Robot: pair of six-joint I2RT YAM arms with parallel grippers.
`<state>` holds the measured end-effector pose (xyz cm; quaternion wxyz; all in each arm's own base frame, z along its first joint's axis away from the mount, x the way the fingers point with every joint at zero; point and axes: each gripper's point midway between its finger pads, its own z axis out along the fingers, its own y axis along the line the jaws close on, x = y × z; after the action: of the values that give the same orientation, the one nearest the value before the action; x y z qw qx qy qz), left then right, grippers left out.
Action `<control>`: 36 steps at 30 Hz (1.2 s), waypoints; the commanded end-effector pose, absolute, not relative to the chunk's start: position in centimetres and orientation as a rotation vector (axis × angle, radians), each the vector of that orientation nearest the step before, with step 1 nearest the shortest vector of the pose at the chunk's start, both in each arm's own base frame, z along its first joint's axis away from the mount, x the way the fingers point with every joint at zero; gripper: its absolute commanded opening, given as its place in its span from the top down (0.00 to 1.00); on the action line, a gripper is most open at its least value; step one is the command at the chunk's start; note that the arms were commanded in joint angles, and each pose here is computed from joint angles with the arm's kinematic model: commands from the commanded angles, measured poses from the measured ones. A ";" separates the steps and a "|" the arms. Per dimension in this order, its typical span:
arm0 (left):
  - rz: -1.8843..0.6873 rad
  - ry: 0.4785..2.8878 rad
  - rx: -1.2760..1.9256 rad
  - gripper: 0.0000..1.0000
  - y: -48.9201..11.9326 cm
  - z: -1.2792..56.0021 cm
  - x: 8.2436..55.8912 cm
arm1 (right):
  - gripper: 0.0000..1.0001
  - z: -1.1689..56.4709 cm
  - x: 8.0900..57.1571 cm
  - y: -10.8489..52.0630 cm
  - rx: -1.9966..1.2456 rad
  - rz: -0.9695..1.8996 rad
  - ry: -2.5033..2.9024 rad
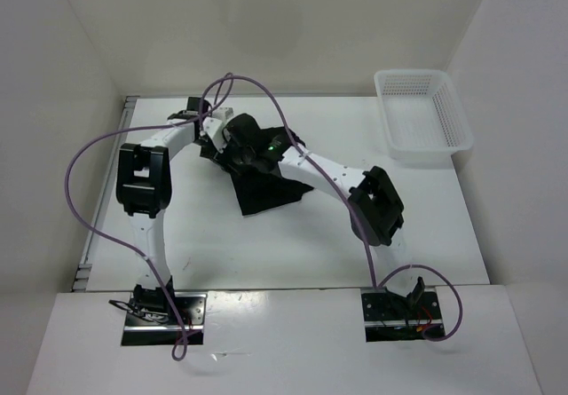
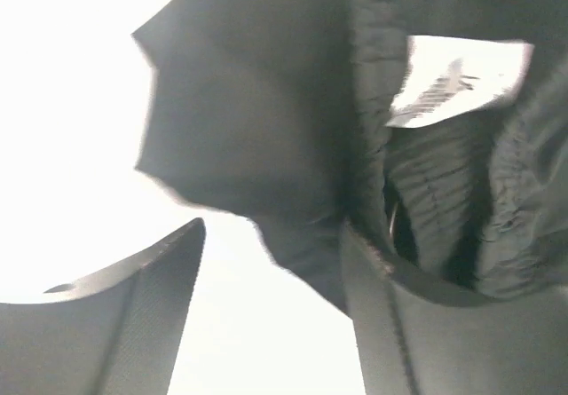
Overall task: Fold and stack the shorts
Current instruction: Fold the shorts
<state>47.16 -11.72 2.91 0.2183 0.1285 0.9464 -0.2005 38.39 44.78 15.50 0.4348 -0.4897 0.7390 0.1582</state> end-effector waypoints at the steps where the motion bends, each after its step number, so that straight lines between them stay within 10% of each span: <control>1: -0.425 2.668 0.245 0.25 -7.0 2.8 46.9 | 0.47 21.8 34.3 47.1 -1.306 0.608 1.691; 16: -0.499 2.521 0.265 0.17 -7.4 12.4 43.7 | 0.48 16.0 38.4 38.1 -1.241 0.260 1.831; 30: -0.920 2.701 0.372 0.17 -14.0 7.6 35.7 | 0.52 12.1 40.5 38.7 -1.296 0.261 1.866; 36: -0.921 2.782 0.396 0.31 -15.0 4.5 35.0 | 0.64 9.8 40.9 38.2 -1.300 0.216 1.906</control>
<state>35.71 -14.06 5.22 0.1112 0.1283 0.9416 -0.2908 39.29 37.34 8.58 0.3724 -0.5209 0.7630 0.0881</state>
